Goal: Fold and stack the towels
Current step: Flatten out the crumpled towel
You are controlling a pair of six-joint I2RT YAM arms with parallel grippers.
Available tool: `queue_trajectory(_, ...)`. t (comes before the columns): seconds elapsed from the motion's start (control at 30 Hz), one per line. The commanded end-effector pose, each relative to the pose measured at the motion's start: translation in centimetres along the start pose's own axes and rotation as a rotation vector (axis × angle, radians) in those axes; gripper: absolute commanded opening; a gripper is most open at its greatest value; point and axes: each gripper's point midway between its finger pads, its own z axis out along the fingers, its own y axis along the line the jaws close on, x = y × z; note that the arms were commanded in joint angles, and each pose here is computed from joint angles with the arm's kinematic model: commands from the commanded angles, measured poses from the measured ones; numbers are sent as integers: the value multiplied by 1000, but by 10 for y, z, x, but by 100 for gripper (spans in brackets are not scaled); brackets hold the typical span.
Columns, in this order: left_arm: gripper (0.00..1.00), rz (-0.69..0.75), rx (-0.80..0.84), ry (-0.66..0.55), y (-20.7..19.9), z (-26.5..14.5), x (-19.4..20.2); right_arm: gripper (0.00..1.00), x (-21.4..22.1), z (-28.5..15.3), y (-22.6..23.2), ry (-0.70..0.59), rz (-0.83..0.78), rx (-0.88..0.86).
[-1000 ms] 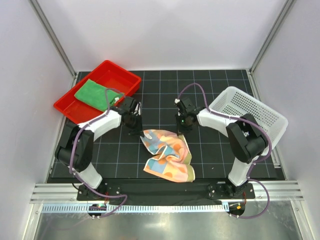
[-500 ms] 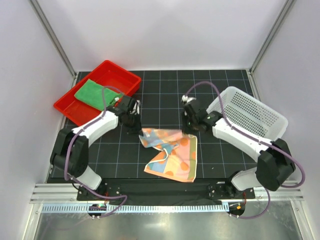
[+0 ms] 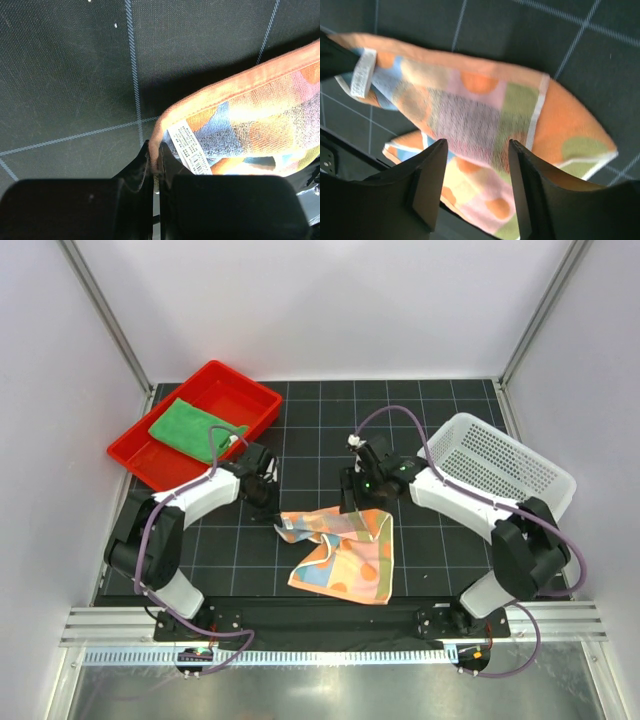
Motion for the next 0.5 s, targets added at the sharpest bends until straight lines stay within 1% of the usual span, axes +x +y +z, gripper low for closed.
queue_trajectory(0.0,0,16,9,-33,-4,-2,-9,56,-34,13,3,-53,1,-55)
queue_trajectory(0.03,0,16,12,-34,-5,-2,-10,52,-36,18,0,-47,5,-53)
queue_trajectory(0.07,0,17,14,-36,-6,-2,-11,46,-43,20,-2,-53,7,-52)
queue_trajectory(0.13,0,19,16,-39,-6,-3,-11,44,-46,30,-17,-37,13,-32)
queue_trajectory(0.2,0,20,21,-38,-7,-3,-11,45,-50,34,-30,-28,23,-25)
queue_trajectory(0.23,0,19,20,-37,-6,-3,-10,50,-50,35,-33,-19,25,-33)
queue_trajectory(0.3,0,21,29,-41,-9,-4,-12,53,-49,40,-42,9,52,-59)
queue_trajectory(0.47,0,20,40,-43,-11,-4,-12,54,-45,51,-45,35,60,-125)
